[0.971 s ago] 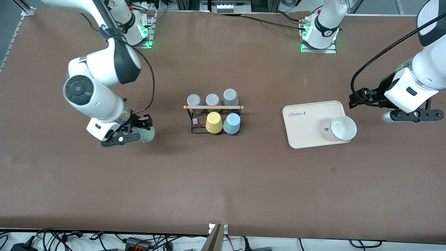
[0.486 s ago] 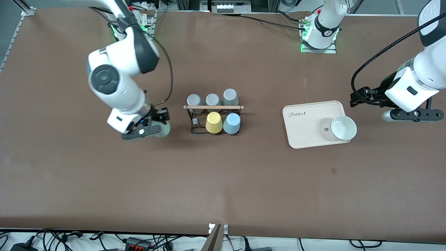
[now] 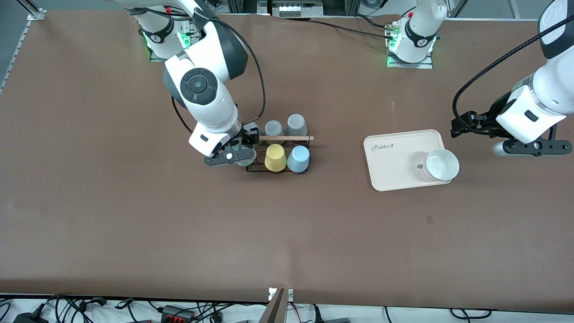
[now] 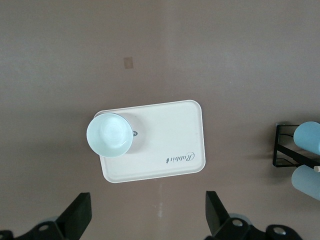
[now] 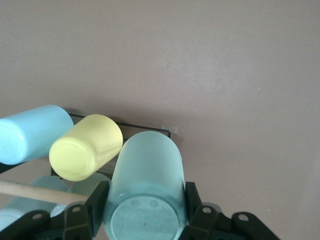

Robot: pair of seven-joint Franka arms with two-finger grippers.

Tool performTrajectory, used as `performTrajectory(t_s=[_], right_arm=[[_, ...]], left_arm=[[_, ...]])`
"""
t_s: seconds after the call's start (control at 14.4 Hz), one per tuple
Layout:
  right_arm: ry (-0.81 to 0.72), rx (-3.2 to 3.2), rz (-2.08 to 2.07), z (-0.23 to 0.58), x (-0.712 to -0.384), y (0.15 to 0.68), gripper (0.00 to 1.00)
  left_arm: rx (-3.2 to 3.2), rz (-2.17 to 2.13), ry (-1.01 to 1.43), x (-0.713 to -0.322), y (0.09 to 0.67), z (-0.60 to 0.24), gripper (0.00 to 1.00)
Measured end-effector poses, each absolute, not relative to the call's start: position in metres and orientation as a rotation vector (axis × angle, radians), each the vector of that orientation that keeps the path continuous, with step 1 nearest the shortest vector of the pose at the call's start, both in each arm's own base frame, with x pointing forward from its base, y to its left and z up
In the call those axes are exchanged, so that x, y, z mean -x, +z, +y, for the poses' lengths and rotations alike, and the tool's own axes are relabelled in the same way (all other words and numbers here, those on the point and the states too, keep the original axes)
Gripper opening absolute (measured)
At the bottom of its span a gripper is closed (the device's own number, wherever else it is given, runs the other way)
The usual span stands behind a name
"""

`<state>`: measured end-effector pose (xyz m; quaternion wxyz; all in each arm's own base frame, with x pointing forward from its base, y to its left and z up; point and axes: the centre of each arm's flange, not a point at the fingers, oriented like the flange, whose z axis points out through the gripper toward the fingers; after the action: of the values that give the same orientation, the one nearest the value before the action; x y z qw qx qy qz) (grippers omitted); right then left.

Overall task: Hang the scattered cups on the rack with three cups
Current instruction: 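Lift the pale green cup and carry it to the rack, then hang the pale green cup on the rack peg beside the yellow cup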

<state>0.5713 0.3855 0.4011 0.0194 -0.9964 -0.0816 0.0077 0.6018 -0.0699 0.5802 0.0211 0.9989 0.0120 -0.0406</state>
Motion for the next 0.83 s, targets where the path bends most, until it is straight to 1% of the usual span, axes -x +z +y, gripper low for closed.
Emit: performTrajectory(t_s=[0.28, 0.49, 0.83], right_arm=[[0.034, 3.098, -0.222, 0.388, -0.572, 0.395, 0.66], [0.055, 3.101, -0.213, 0.402, -0.569, 0.382, 0.66], [0.084, 3.106, -0.205, 0.407, -0.575, 0.358, 0.66]], left_arm=[[-3.097, 0.051, -0.129, -0.602, 0.58, -0.064, 1.0], [-3.095, 0.085, -0.131, -0.603, 0.58, -0.047, 1.0], [-3.095, 0.073, -0.129, -0.603, 0.581, -0.049, 1.0]])
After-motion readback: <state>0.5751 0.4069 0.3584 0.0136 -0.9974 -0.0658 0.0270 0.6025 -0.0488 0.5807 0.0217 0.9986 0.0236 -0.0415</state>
